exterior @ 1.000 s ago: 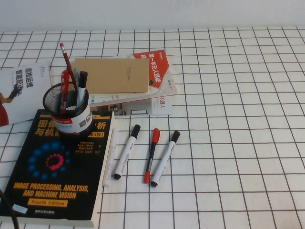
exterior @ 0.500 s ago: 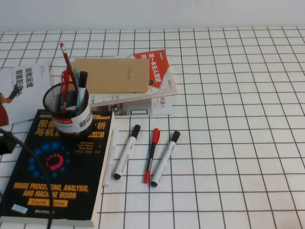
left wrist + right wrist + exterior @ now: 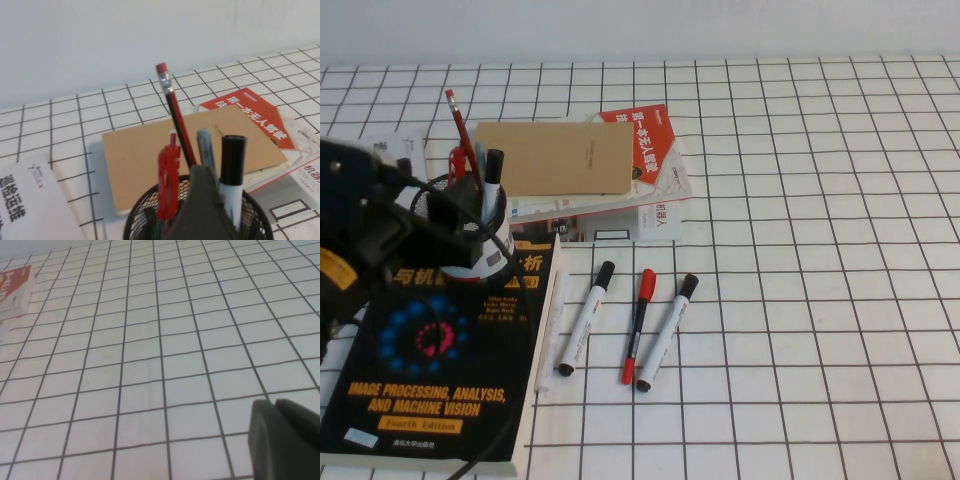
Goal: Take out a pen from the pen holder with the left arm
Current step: 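Take a marker out of the pen holder and lay it on the table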
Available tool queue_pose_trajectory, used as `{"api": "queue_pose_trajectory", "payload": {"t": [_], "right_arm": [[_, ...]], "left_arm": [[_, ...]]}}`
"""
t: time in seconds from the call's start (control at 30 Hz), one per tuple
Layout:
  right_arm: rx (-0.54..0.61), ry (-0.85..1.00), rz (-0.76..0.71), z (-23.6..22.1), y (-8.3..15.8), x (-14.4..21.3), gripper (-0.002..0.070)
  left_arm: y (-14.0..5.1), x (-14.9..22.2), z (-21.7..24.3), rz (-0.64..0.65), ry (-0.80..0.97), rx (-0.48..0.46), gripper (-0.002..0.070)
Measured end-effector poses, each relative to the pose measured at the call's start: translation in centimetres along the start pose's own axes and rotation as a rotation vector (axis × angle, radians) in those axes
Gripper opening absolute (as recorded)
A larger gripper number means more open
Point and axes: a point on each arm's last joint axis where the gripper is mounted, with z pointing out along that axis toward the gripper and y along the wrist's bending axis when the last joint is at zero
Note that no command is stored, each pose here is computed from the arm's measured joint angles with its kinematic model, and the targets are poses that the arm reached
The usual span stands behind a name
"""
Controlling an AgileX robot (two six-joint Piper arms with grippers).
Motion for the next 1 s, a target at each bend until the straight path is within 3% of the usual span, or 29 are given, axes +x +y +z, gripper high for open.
{"api": "queue_pose_trajectory", "payload": {"t": [0.4, 1.0], "right_arm": [[0.0, 0.0, 0.0, 0.0, 0.0, 0.0, -0.0017], [0.0, 0.0, 0.0, 0.0, 0.0, 0.0, -0.0017]], "left_arm": [[-1.8, 1.3, 6.0, 0.052, 0.088, 0.085, 0.0451], [-1.9, 1.8, 8.2, 0.05, 0.083, 0.091, 0.0451]]}}
